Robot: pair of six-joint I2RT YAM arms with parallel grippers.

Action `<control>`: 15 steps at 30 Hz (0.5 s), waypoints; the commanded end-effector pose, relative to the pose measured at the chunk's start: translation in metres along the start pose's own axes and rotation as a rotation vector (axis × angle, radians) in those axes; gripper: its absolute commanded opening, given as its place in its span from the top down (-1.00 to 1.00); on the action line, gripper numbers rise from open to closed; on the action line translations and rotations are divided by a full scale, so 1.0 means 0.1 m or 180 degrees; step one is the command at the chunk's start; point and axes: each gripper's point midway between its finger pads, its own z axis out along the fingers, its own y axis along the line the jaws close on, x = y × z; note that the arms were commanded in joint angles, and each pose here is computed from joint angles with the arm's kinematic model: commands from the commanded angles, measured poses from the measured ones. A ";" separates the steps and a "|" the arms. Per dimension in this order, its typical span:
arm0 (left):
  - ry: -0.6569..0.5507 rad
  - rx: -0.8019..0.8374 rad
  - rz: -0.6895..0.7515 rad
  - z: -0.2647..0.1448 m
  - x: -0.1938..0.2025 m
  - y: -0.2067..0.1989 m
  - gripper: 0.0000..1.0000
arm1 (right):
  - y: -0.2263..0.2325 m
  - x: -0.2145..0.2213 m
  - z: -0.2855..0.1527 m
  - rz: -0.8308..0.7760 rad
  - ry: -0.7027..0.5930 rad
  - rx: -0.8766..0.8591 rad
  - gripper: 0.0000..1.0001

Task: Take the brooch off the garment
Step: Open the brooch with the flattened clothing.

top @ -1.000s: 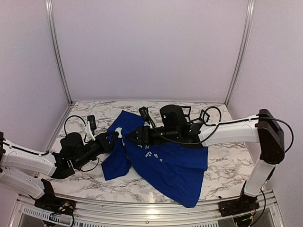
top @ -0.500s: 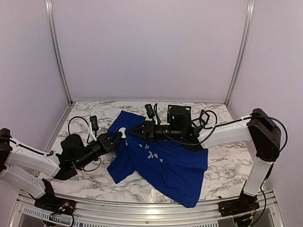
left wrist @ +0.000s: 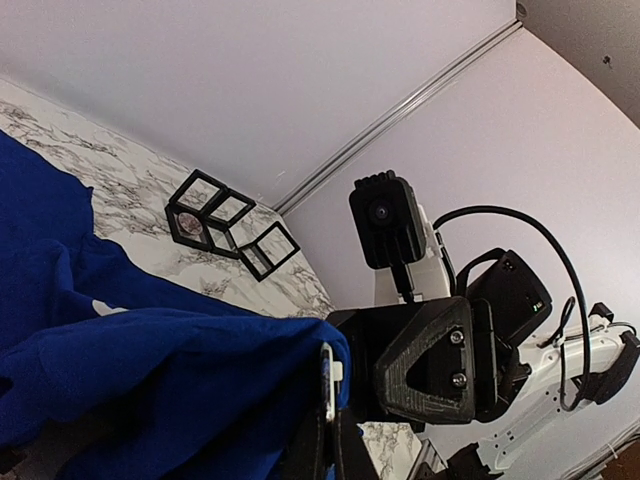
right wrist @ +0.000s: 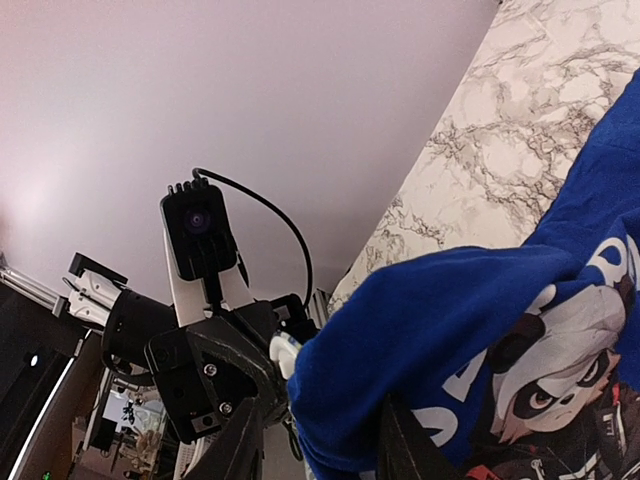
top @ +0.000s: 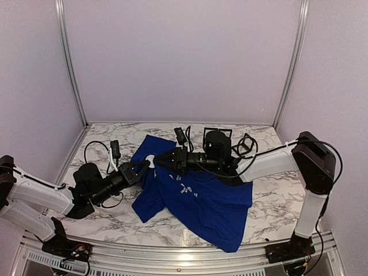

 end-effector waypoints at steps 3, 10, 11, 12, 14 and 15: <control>-0.0003 0.0173 -0.0018 0.04 -0.01 -0.12 1.00 | -0.01 0.01 0.01 0.0021 0.0034 -0.0096 0.31; 0.0016 0.0196 -0.0018 0.06 0.00 -0.14 1.00 | -0.02 0.06 0.03 0.0030 0.0074 -0.0098 0.42; 0.0012 0.0198 -0.0014 0.05 0.00 -0.14 1.00 | -0.03 0.07 0.04 0.0038 0.0083 -0.0094 0.44; 0.0012 0.0198 -0.0010 0.06 0.00 -0.14 1.00 | -0.03 0.09 0.04 0.0039 0.0092 -0.0096 0.45; 0.0020 0.0209 -0.0005 0.06 0.00 -0.15 1.00 | -0.04 0.10 0.04 0.0051 0.0096 -0.0100 0.49; 0.0021 0.0217 -0.0002 0.07 0.00 -0.15 1.00 | -0.04 0.10 0.05 0.0057 0.0098 -0.0101 0.50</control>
